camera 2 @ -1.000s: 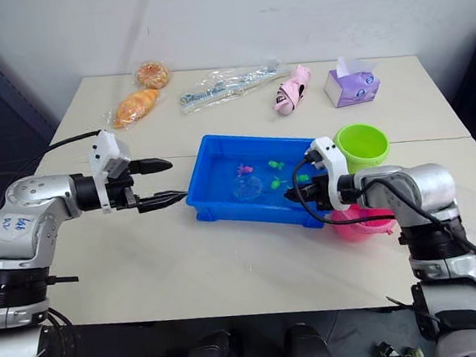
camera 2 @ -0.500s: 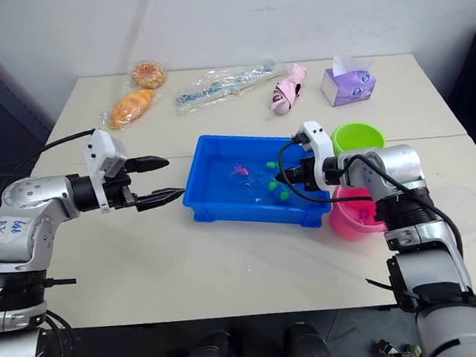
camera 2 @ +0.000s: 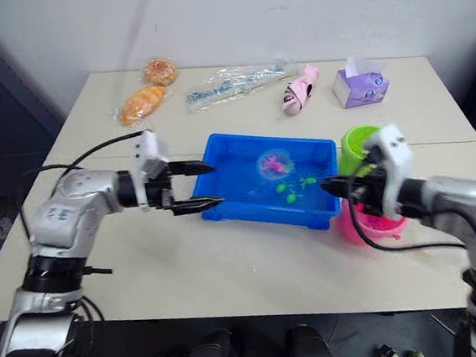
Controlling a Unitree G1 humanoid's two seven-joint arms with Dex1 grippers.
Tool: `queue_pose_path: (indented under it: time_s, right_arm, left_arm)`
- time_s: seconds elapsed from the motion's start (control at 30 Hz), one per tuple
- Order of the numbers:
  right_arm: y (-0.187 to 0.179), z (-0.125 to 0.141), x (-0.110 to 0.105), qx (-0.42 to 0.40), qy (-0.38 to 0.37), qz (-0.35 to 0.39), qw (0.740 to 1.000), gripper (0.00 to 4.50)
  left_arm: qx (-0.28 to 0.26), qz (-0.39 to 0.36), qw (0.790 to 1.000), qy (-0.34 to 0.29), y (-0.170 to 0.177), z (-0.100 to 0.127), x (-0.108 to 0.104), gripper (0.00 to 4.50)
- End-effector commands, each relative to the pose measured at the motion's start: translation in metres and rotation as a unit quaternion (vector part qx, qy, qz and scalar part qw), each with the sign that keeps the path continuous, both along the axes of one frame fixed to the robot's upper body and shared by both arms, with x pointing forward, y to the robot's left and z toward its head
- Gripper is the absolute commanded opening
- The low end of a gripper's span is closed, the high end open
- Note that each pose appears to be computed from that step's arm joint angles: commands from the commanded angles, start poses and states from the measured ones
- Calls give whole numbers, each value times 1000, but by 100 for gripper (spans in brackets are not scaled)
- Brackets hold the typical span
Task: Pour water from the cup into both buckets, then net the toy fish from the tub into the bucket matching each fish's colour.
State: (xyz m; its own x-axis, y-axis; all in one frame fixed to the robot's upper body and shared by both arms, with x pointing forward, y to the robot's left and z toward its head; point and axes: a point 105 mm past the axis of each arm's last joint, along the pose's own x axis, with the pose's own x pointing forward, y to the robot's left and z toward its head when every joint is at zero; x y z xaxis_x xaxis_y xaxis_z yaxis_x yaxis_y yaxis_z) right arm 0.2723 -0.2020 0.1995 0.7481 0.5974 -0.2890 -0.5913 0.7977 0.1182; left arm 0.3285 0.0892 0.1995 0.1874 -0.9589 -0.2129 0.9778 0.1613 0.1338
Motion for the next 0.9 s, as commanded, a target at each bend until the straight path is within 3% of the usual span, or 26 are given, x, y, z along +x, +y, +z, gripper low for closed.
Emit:
queue_pose_path:
  time_s: [0.03,0.27,0.43,0.5,0.63,0.7,0.77,0.9]
  right_arm:
    - [-14,23,-25,-5,-57,-44,997,0]
    - [-52,36,-76,-62,-92,-157,981,0]
    - [-63,26,-96,-205,-90,-190,956,0]
    - [-67,24,-96,-309,-105,-169,930,0]
    - [-75,17,-94,-491,-146,-110,852,0]
    - [-82,15,-90,-609,-183,-50,770,0]
    - [-88,12,-89,-680,-206,0,704,0]
    - [-96,12,-89,-726,-238,42,644,0]
  left_arm:
    - [0,-41,999,-22,-12,10,1,437]
    - [-5,-115,993,-30,-42,12,9,437]
    - [-9,-140,989,-35,-53,12,11,437]
    - [-10,-142,989,-35,-54,11,12,437]
    - [-10,-144,989,-36,-55,12,14,437]
    - [-11,-144,989,-38,-54,12,14,437]
    - [-11,-141,989,-39,-53,12,15,437]
    - [-10,-134,990,-41,-50,12,16,437]
